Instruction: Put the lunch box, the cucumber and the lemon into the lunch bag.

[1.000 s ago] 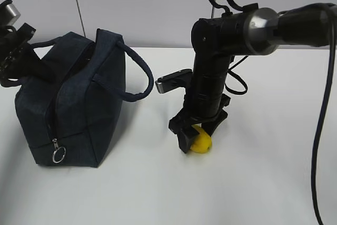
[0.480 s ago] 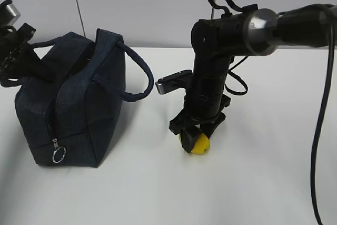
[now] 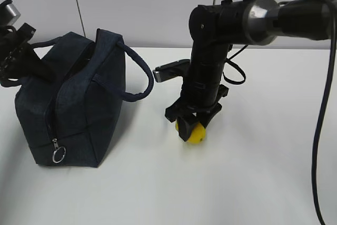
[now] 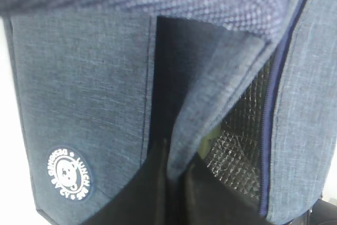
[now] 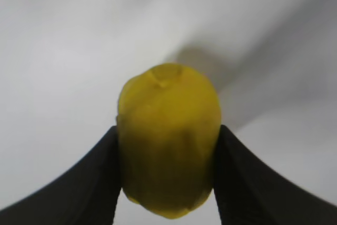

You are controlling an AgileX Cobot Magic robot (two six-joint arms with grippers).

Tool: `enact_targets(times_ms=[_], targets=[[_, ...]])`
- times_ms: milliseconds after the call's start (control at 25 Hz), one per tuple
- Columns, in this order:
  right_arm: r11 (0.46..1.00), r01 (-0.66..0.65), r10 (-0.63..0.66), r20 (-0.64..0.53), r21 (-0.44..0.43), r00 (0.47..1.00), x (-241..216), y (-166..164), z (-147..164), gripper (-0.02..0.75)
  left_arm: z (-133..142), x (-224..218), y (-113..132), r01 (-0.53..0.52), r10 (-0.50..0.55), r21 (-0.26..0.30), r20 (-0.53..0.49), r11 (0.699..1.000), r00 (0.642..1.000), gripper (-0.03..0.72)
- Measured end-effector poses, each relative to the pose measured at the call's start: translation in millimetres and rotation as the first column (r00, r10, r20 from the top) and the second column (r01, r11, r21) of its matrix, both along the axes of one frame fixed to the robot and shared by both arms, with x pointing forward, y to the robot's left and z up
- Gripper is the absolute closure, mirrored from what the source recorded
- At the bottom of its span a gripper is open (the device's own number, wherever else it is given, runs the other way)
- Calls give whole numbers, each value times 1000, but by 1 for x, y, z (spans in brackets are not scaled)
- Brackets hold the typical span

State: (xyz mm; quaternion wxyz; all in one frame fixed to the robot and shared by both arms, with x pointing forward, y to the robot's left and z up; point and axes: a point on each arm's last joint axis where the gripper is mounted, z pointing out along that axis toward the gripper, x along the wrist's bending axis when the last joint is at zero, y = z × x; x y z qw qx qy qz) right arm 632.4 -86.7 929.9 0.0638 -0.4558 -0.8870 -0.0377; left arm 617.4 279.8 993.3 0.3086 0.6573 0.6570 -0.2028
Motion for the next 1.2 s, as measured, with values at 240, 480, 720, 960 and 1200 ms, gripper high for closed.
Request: enact_targets(times_ms=[240,480,720,960,1200], targets=[[991,33,-42,64,126,997,-1,7,48,366,0,0,0,0,0,0,0,1000,1000,697],[943,63,-87,59,325,994,-15,17,100,369,0,0,0,0,0,0,0,1000,1000,697],[793,86,-98,-14,603,995,-19,40,141,370,0,0,0,-1,1,-2,0,1000,1000,697],[580,107,-123,-43,807,991,-17,55,168,370,1,1,-1,-9,9,-22,1,1000,1000,697],[550,67,-47,-50,832,998,-24,57,179,370,2,1,-2,-13,13,-31,2,999,1000,697]])
